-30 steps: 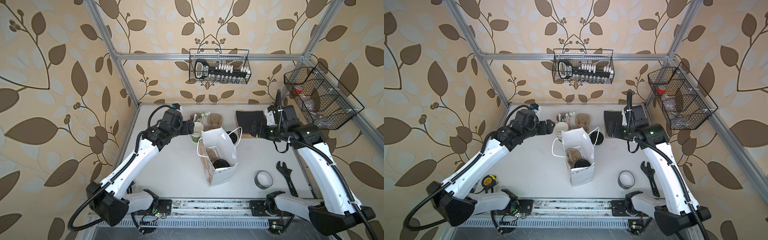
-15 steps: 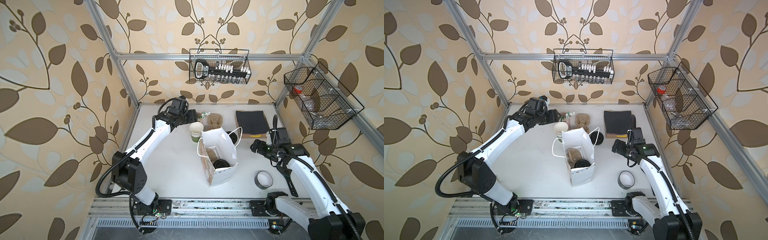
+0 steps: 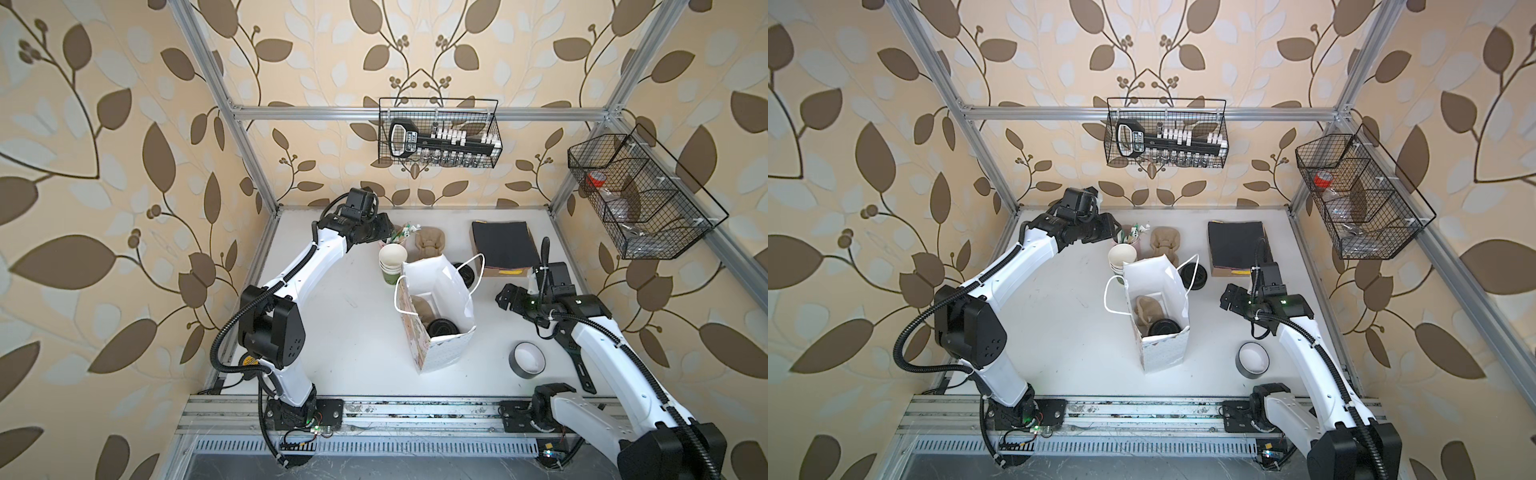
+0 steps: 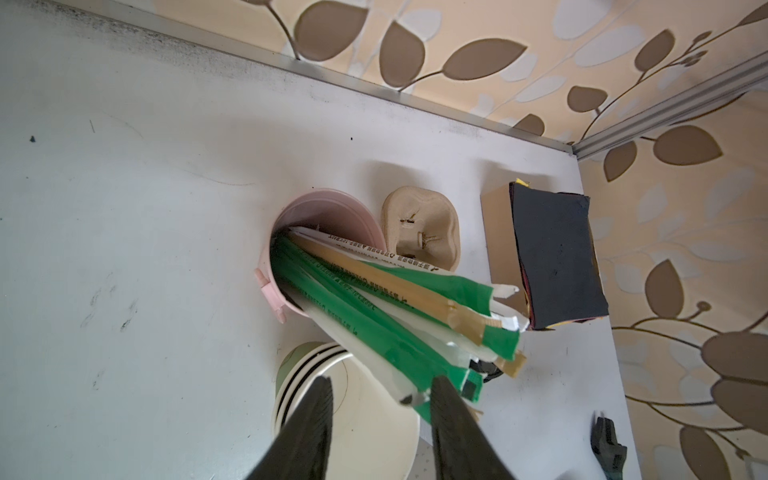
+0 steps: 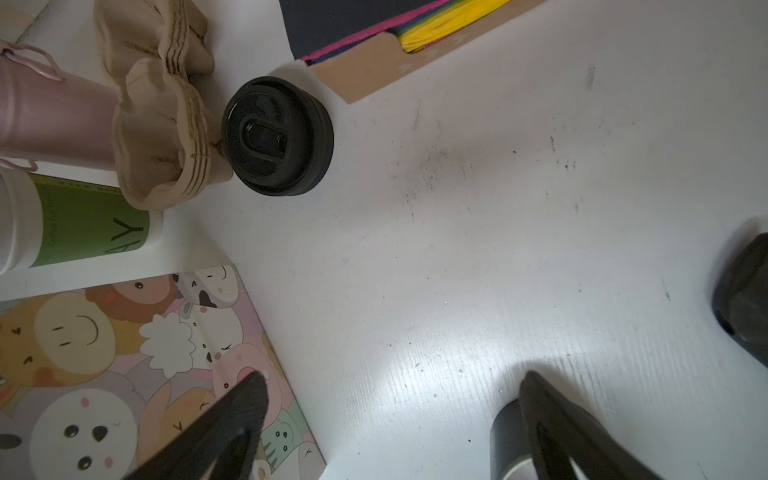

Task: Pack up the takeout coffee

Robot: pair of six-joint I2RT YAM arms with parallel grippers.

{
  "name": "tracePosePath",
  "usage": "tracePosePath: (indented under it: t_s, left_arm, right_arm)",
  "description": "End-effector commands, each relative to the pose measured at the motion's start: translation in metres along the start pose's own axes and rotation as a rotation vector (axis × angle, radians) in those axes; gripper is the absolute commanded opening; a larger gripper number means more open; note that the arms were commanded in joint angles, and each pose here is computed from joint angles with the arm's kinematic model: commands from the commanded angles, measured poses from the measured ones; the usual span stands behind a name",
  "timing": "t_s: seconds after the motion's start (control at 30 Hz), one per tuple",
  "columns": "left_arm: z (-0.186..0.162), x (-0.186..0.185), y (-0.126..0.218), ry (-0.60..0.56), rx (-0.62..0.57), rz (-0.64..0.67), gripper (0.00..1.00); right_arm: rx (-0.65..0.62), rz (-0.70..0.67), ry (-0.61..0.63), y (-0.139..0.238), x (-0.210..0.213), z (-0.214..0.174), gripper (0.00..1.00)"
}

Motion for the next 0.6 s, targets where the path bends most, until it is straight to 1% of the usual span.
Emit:
tracePosePath:
  t_s: [0.0,0.1,0.37,0.57]
  left_arm:
    - [0.0110,-0.0065,0.0064,-0.007,-0.023,-0.046,0.40]
    - [0.0093,-0.0055,0.0039,-0.006,-0.016,-0.049,0.32]
    - [0.0103,-0.0035,0.0026,-0.007,-0.016,-0.029,0.20]
    - [0.0137,-0.0065,0.0054,-0.008,-0.019,-0.037,0.07]
  right_arm:
    - [0.009,0.012,0.003,-0.0043,0.0004,-0.0036,0.95]
    - [0.014,0.017,0.003,-0.0063,0.0011,-0.0045,0.95]
    - [0.018,0.021,0.010,-0.0069,0.0032,-0.0050,0.95]
    - [0.026,0.029,0.011,-0.0075,0.0045,-0.0049,0.95]
Point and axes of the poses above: each gripper's point midway between its finger pads, its own y axis back along the fingers, its own x axis along the line the jaws close on, z = x × y, the point moved 9 cm from there along y, back along the fingers, and after that the axes turned 2 degrees about -y, right-handed, at the moved point
